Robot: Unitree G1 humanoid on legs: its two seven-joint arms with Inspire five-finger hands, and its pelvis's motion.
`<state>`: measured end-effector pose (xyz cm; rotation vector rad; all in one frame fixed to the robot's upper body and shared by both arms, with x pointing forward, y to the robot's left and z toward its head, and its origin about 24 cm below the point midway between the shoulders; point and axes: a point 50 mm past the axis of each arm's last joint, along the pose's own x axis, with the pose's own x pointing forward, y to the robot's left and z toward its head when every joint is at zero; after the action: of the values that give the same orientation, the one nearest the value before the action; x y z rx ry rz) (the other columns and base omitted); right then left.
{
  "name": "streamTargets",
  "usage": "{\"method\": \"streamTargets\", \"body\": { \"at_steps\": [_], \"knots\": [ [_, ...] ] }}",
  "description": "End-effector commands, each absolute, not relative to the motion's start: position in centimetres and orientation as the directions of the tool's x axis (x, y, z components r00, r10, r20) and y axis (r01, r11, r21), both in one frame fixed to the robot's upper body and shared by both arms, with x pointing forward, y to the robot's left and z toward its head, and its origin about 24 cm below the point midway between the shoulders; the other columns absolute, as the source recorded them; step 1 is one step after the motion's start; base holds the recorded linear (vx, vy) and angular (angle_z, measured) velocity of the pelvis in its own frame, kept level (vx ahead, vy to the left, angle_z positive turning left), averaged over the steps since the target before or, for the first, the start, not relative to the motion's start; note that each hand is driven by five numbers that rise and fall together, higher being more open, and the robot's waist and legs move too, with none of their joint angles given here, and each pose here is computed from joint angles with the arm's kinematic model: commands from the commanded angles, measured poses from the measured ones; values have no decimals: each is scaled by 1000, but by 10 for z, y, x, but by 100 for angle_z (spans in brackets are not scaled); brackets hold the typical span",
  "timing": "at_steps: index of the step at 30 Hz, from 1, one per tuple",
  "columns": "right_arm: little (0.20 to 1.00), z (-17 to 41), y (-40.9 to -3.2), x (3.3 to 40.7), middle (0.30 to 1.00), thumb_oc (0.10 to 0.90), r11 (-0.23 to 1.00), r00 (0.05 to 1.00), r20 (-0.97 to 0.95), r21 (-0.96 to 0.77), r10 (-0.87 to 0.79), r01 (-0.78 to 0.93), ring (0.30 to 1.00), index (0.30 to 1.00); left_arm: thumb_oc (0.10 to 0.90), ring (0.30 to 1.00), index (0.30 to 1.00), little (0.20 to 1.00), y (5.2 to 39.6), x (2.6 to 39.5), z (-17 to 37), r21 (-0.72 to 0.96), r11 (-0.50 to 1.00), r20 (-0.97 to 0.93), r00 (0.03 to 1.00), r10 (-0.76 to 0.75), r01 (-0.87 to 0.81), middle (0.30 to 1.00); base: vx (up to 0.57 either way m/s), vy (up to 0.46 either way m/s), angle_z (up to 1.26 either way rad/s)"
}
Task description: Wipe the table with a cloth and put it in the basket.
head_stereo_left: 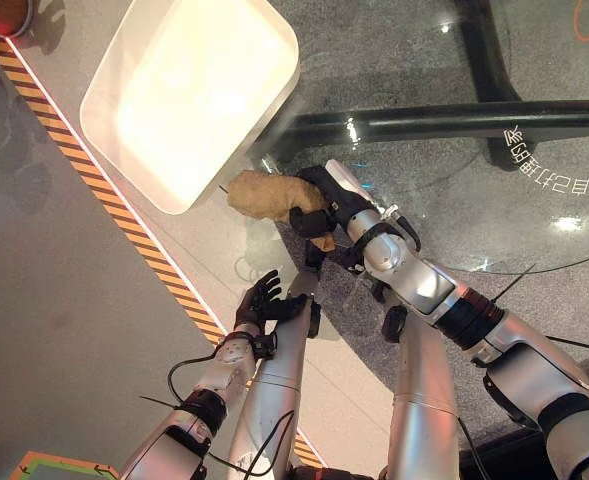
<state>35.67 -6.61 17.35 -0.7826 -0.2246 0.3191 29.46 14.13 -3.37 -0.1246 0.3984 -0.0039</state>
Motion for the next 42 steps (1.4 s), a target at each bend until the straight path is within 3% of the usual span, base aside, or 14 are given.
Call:
{"method": "streamTargets", "body": {
  "at_steps": [1, 8, 14, 16, 18, 22, 42],
  "knots": [
    [200, 187, -59, 348, 300, 100, 705, 904, 158, -684, 397, -190, 300, 300, 800, 900, 900, 900, 144, 244, -83, -66, 997, -570, 822, -6, -38, 900, 0, 0, 0],
    [200, 191, -71, 352, 300, 100, 758, 928, 218, -646, 301, -94, 300, 300, 800, 900, 900, 900, 147, 242, -85, -64, 997, -574, 819, -2, -42, 900, 0, 0, 0],
    [200, 209, -93, 358, 300, 100, 825, 922, 381, -543, 74, 158, 300, 300, 800, 900, 900, 900, 147, 241, -86, -65, 997, -578, 816, 1, -48, 900, 0, 0, 0],
    [200, 224, -110, 360, 300, 100, 827, 882, 466, -467, -69, 311, 300, 300, 800, 900, 900, 900, 147, 239, -88, -66, 996, -582, 813, 8, -57, 900, 0, 0, 0],
    [200, 227, -114, 360, 300, 100, 824, 871, 479, -449, -105, 346, 300, 300, 800, 900, 900, 900, 147, 238, -88, -67, 996, -583, 812, 9, -58, 900, 0, 0, 0],
    [200, 262, -147, 365, 300, 100, 777, 772, 544, -310, -328, 549, 300, 300, 800, 900, 900, 900, 148, 245, -83, -73, 995, -568, 823, 18, -73, 900, -17, -2, -5],
    [200, 260, -260, 352, 300, 100, 546, 509, 387, -17, -769, 837, 300, 300, 800, 900, 900, 900, 176, 239, -83, -59, 990, -552, 830, 73, -126, 900, -7, -10, -5]
  ]
}}
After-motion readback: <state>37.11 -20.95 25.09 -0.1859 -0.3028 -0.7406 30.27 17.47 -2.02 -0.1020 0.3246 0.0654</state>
